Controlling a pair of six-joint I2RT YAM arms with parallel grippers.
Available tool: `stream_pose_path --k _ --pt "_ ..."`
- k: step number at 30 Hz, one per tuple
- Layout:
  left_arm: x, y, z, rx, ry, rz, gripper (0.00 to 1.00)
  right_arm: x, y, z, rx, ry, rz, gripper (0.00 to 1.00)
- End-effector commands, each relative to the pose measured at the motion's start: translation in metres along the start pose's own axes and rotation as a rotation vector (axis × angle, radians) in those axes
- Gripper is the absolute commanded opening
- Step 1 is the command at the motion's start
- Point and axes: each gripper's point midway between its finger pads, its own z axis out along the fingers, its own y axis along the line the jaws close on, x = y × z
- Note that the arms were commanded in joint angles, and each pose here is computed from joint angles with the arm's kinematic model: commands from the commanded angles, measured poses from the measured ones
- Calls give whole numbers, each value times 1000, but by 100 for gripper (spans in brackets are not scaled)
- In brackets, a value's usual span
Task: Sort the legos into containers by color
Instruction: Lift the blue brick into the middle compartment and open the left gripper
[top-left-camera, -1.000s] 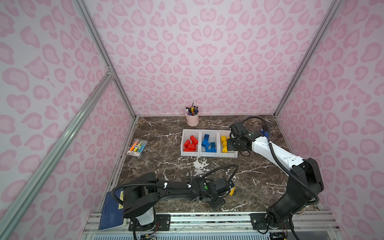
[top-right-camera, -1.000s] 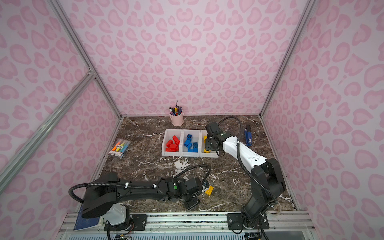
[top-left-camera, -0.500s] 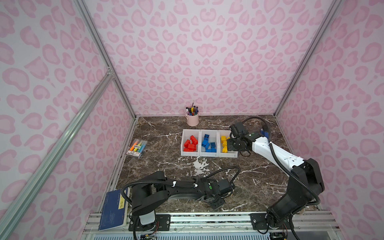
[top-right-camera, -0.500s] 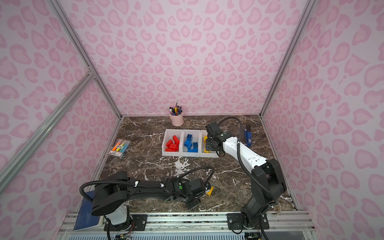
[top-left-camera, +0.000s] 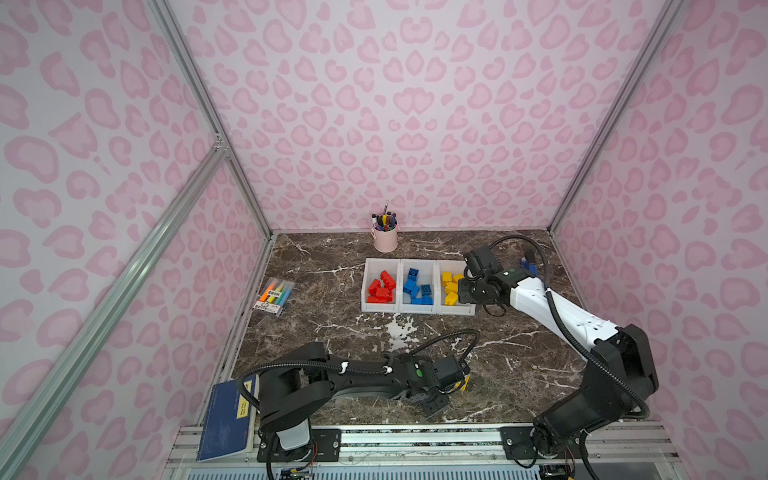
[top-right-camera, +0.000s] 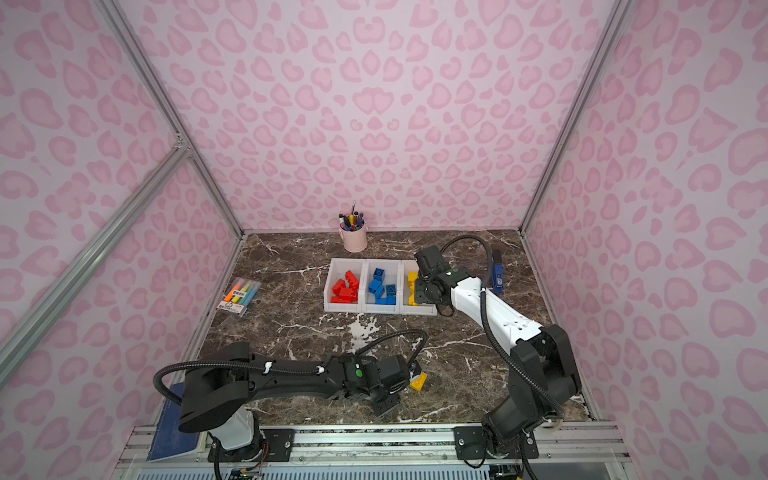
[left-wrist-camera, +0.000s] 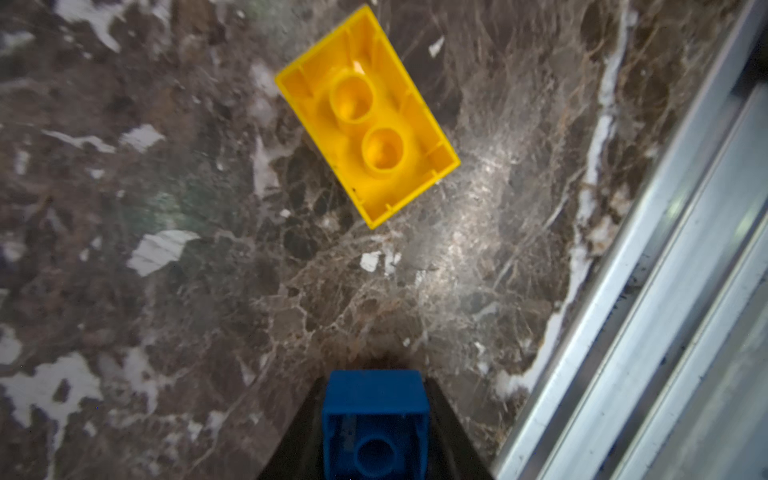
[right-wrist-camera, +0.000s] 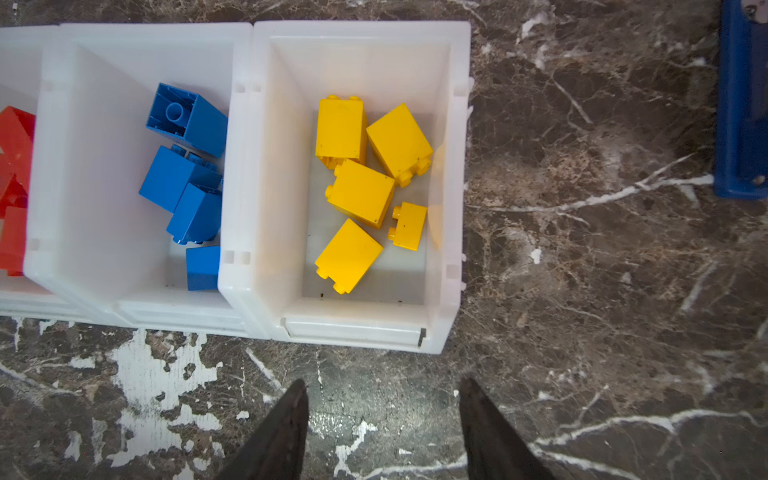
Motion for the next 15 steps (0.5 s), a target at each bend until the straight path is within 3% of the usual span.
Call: stream_pose_path --k 1,9,15 --pt "-18 21 -10 -19 -61 -50 33 -3 -5 -3 16 -24 12 59" --pt "-86 117 -47 -121 -193 -103 33 -5 -17 -22 33 -62 26 59" --pt "-129 212 -57 -205 -252 -235 33 5 -26 -33 35 -78 53 58"
